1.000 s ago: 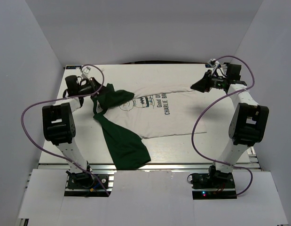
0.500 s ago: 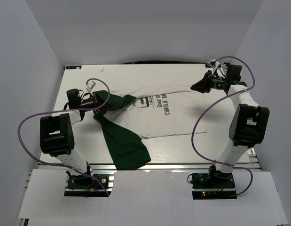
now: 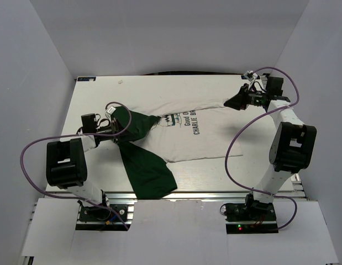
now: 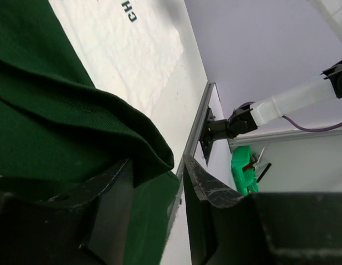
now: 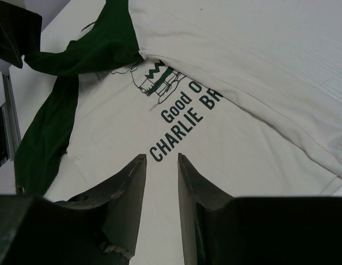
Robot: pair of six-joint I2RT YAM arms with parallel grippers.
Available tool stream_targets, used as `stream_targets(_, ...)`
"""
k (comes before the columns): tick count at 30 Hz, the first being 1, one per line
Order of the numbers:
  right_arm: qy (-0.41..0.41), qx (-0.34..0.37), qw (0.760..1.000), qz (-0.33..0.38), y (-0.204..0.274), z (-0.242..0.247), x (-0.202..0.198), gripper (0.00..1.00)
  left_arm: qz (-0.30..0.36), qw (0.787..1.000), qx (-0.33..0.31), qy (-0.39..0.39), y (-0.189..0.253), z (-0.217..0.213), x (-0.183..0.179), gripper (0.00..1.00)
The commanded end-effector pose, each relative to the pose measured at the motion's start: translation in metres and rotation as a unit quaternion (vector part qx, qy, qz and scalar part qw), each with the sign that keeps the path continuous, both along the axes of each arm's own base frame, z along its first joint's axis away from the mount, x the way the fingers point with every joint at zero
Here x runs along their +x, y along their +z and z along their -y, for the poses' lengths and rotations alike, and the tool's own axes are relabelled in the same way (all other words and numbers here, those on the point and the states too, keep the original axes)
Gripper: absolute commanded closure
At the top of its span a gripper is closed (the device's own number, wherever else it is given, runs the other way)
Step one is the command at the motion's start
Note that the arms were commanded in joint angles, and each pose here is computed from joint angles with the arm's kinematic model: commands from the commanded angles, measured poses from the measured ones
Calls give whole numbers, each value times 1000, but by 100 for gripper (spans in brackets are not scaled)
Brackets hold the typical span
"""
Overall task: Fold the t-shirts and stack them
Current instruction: Fold the flattened tshirt in 1/3 of the way
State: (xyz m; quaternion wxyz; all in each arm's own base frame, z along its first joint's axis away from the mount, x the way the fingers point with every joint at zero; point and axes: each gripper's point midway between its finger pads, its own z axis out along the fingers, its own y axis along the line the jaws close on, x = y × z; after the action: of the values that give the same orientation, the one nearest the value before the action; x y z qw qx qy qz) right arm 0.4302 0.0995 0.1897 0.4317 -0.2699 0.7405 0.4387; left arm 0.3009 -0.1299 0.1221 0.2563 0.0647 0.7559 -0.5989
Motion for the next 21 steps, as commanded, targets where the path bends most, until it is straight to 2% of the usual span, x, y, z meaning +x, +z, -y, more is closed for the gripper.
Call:
stream_targets(1, 13, 2, 1000, 26, 17, -4, -5, 64, 47, 998, -12, -32, 38, 5, -12, 50)
stream_targets(3, 13, 1, 1000, 27, 17, -4, -5, 64, 57, 997, -31, -52, 59, 7, -17, 49)
stream_targets(6, 14, 1, 1000, 28, 18, -5, -5, 64, 70, 994, -47, -74, 92, 10, -25, 38)
stream_targets(8, 15, 1, 1000, 27, 16, -6, -5, 64, 77, 992, -52, -84, 108, 11, -31, 36)
stream_targets(9, 17, 1, 1000, 25, 15, -8, -6, 64, 76, 991, -56, -90, 109, 11, -34, 36)
stream_targets(11, 18, 2, 1000, 24, 15, -9, -5, 64, 71, 991, -61, -94, 109, 11, -37, 30)
stream_targets(12, 19, 2, 999, 26, 16, -10, -5, 64, 62, 992, -63, -93, 103, 11, -39, 19)
stream_targets(13, 20, 3, 999, 25, 15, -12, -5, 64, 58, 993, -59, -86, 98, 11, -36, 3)
stream_targets(14, 21, 3, 999, 26, 17, -12, -5, 64, 31, 995, -59, -78, 88, 11, -34, 2)
stream_targets(15, 20, 3, 999, 28, 18, -12, -5, 64, 37, 995, -54, -75, 83, 10, -29, 2)
stream_targets(18, 21, 3, 999, 29, 19, -13, -4, 64, -2, 998, -36, -49, 64, 9, -17, 2)
stream_targets(21, 21, 2, 999, 31, 19, -12, -5, 64, -1, 1000, -7, -21, 57, 5, -1, 2)
